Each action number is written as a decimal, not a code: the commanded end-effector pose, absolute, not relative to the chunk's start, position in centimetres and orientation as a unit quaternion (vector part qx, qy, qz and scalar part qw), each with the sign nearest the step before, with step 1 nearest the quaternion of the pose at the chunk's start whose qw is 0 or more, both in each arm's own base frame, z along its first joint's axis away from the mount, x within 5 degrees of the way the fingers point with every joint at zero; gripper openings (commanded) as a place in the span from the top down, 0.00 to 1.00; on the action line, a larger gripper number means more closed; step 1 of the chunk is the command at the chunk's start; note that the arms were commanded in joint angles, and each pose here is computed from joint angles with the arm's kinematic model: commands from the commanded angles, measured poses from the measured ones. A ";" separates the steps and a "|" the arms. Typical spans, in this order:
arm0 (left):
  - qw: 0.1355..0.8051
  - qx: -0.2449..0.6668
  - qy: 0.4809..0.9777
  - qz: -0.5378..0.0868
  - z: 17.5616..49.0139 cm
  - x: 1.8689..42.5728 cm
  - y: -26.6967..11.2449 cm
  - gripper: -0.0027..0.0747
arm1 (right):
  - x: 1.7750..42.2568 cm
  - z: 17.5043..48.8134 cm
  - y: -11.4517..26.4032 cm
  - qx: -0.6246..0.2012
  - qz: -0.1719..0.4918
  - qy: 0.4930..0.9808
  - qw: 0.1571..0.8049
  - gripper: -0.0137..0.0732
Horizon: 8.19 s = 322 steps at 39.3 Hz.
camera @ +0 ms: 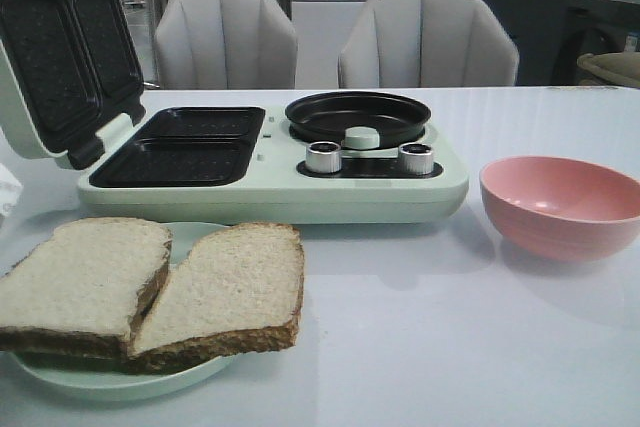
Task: Make breakfast with bread and shrimp
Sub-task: 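Grasp the bread slice nearest the sandwich maker with the left gripper, then lower the bread slice onto the waffle plate with the left gripper, then open the left gripper and withdraw it from the sandwich maker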
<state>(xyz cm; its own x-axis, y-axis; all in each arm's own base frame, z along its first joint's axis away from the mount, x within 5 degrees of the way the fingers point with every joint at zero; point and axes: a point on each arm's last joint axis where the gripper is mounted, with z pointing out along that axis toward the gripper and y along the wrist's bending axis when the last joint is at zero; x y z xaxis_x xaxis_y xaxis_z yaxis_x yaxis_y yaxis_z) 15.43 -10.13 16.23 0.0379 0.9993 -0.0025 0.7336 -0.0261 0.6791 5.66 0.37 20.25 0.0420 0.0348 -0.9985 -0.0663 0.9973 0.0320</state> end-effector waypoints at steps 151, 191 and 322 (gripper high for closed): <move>0.409 0.504 0.696 0.308 21.6 41.6 -15.0 0.27 | 5.3 21.7 0.4 -0.013 0.034 0.642 0.765 0.67; 0.400 0.367 0.812 0.215 24.6 39.2 -14.5 0.28 | 5.3 21.7 0.4 -0.013 0.034 0.642 0.765 0.67; 0.711 0.185 0.662 -0.147 29.7 2.1 -1.3 0.28 | 6.7 29.9 0.6 0.031 0.087 0.701 0.707 0.64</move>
<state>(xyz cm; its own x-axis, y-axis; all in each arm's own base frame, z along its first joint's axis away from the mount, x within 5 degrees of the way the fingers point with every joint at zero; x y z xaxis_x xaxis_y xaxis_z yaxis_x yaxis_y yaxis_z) 2.26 -1.37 28.11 -0.0104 0.0977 -0.9952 0.4619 0.8831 0.0819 6.50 0.52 28.51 -0.0378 0.1314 -0.9906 -0.0710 0.9885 0.1339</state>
